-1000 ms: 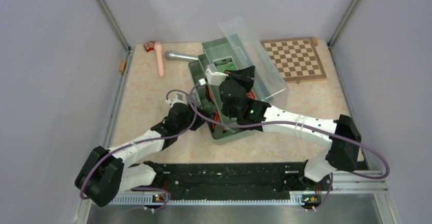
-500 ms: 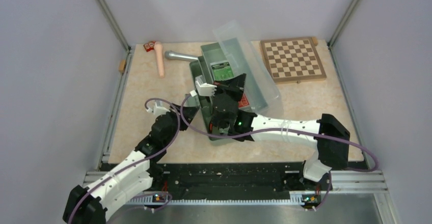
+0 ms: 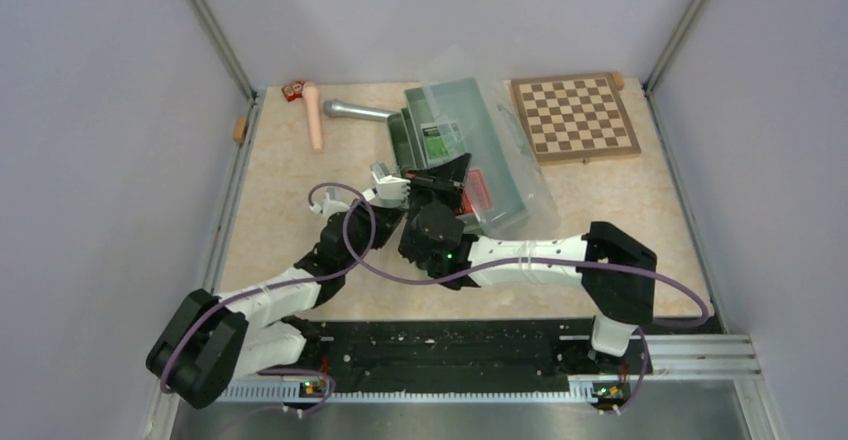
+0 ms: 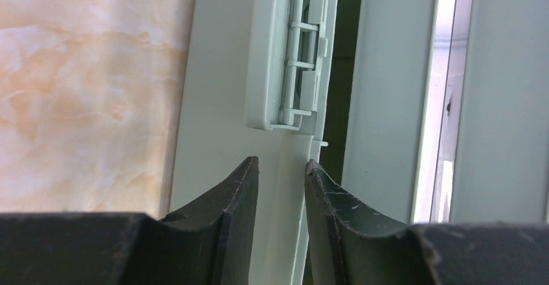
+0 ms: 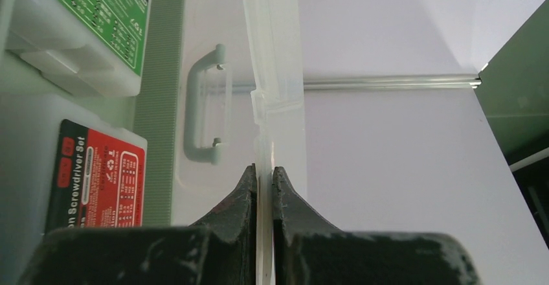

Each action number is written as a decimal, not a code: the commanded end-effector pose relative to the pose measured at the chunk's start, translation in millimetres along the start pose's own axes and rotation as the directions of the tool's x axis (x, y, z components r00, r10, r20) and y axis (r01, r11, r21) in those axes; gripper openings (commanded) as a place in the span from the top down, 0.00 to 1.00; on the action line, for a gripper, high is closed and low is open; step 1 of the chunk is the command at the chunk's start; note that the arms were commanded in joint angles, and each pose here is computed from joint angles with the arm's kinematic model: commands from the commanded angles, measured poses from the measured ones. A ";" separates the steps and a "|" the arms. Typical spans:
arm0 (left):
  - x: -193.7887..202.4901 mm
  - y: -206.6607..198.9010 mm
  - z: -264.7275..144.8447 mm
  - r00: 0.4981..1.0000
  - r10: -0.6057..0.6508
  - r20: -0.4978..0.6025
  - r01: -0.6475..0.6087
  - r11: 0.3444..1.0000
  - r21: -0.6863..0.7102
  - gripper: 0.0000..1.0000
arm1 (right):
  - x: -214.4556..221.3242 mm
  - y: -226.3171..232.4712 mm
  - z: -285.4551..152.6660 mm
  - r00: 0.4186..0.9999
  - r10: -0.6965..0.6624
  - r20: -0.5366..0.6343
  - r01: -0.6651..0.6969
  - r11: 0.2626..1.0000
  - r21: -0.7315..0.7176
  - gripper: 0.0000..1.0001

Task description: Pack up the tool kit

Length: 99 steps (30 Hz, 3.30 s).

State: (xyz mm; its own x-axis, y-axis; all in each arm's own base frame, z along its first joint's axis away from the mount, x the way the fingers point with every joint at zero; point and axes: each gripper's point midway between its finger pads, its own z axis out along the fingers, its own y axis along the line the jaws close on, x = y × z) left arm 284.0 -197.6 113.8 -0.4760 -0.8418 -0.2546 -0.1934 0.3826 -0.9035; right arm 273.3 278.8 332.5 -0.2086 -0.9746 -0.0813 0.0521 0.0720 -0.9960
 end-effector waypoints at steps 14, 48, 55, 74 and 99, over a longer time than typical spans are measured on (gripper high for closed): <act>-9.1 7.0 -28.6 0.998 -0.027 0.058 0.025 0.999 0.023 0.61 | -64.3 -18.7 -60.2 0.959 0.169 0.229 -0.182 0.983 0.037 0.67; 4.9 20.7 -22.7 0.999 -0.051 0.007 0.051 0.999 0.000 0.59 | -124.1 1.6 -114.6 0.719 0.601 0.348 -0.390 0.764 -0.514 0.01; -35.0 34.8 -43.1 0.981 0.017 0.192 -0.006 0.998 -0.060 0.57 | -74.2 -13.3 -54.7 0.630 0.764 0.138 -0.549 0.564 -0.616 0.02; -135.0 4.4 -17.3 0.981 0.009 0.195 -0.009 1.000 0.000 0.54 | 13.9 41.6 82.5 0.107 0.821 -0.561 -0.734 -0.315 -0.601 0.13; -73.0 -6.1 68.1 0.977 -0.033 -0.208 0.077 0.976 0.204 0.51 | 28.1 142.4 71.5 0.170 0.689 -0.704 -0.751 -0.372 -0.545 0.23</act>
State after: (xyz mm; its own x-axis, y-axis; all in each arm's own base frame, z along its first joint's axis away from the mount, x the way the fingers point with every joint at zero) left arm 364.1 -143.4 62.7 -0.6143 -0.7852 -0.0775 -0.2757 0.3057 -0.9113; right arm 351.9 246.5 213.1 -0.6597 0.0567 -0.7494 -0.3918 0.8249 0.4074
